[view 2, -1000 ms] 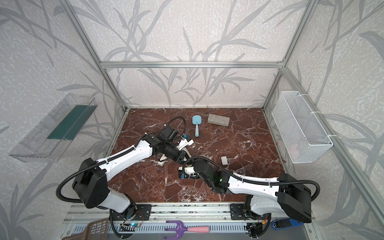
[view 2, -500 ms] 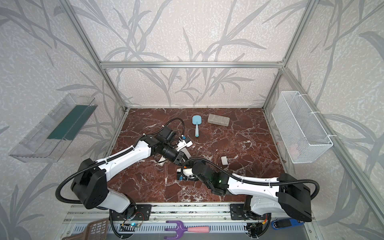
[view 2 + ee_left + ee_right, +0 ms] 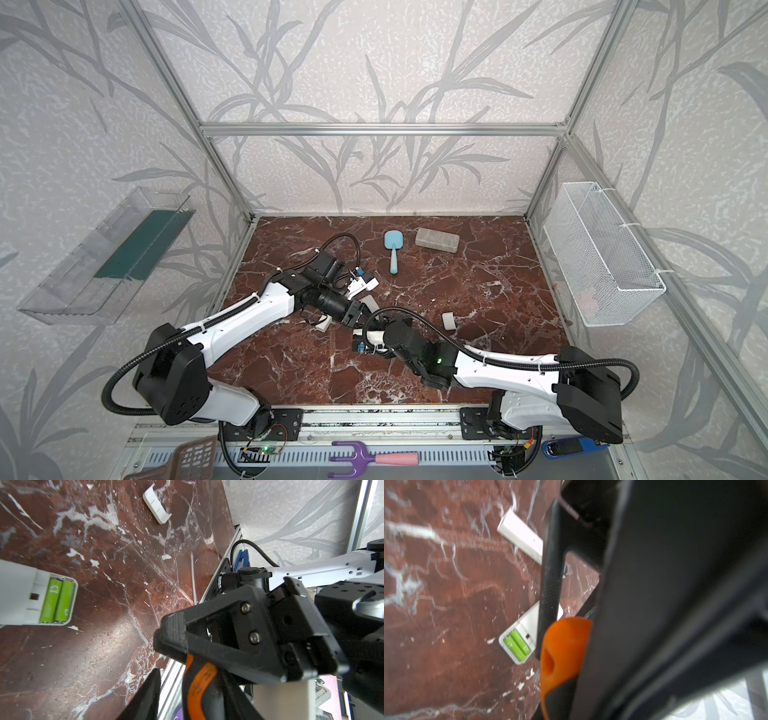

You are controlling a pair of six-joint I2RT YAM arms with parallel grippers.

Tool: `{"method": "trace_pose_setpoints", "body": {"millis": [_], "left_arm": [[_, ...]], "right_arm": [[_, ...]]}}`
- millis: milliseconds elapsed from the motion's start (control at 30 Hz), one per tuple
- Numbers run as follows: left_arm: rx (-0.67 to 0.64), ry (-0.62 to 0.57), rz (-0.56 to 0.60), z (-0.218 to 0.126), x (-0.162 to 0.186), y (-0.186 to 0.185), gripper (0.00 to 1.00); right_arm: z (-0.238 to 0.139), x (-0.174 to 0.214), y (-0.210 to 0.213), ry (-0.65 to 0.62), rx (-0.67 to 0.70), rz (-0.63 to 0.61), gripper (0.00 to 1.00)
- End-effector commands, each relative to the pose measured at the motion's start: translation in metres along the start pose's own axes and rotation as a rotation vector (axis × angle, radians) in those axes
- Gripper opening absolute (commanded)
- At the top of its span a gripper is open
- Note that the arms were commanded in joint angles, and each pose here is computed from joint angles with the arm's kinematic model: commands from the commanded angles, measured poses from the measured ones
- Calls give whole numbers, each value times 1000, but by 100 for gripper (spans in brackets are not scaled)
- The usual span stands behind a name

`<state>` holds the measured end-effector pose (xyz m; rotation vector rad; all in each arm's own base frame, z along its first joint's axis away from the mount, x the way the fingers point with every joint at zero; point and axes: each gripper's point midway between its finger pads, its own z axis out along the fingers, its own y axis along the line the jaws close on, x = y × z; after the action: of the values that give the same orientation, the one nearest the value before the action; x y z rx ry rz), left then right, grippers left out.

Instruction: Unload the batteries from the remote control

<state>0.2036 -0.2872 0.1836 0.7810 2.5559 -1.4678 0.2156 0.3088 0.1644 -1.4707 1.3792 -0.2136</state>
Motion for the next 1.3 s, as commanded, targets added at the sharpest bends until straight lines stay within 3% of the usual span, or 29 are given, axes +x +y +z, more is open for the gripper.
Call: {"method": "trace_pose_setpoints", "body": {"millis": [0, 233, 367, 567, 700, 800, 1000, 1267], "left_arm": [[48, -193, 154, -27, -43, -30, 55], [-108, -636, 134, -127, -95, -7, 58], [-236, -811, 126, -160, -93, 15, 48], [-168, -846, 212, -127, -78, 12, 45], [-188, -822, 476, -84, -56, -19, 49], [-241, -831, 598, -67, -43, -24, 51], [-193, -820, 708, -46, -35, -45, 51], [-133, -834, 667, -31, -51, -53, 46]], "right_arm": [[-5, -20, -19, -119, 33, 257, 0], [-13, -17, -61, -197, 51, 637, 0], [-15, -6, -90, -196, 89, 860, 0], [-19, -27, -110, -284, 28, 1008, 0], [-22, -36, -126, -336, 7, 1120, 0], [-24, -43, -135, -378, -9, 1186, 0], [-27, -51, -139, -430, -34, 1234, 0], [-30, -50, -139, -446, -44, 1287, 0]]}}
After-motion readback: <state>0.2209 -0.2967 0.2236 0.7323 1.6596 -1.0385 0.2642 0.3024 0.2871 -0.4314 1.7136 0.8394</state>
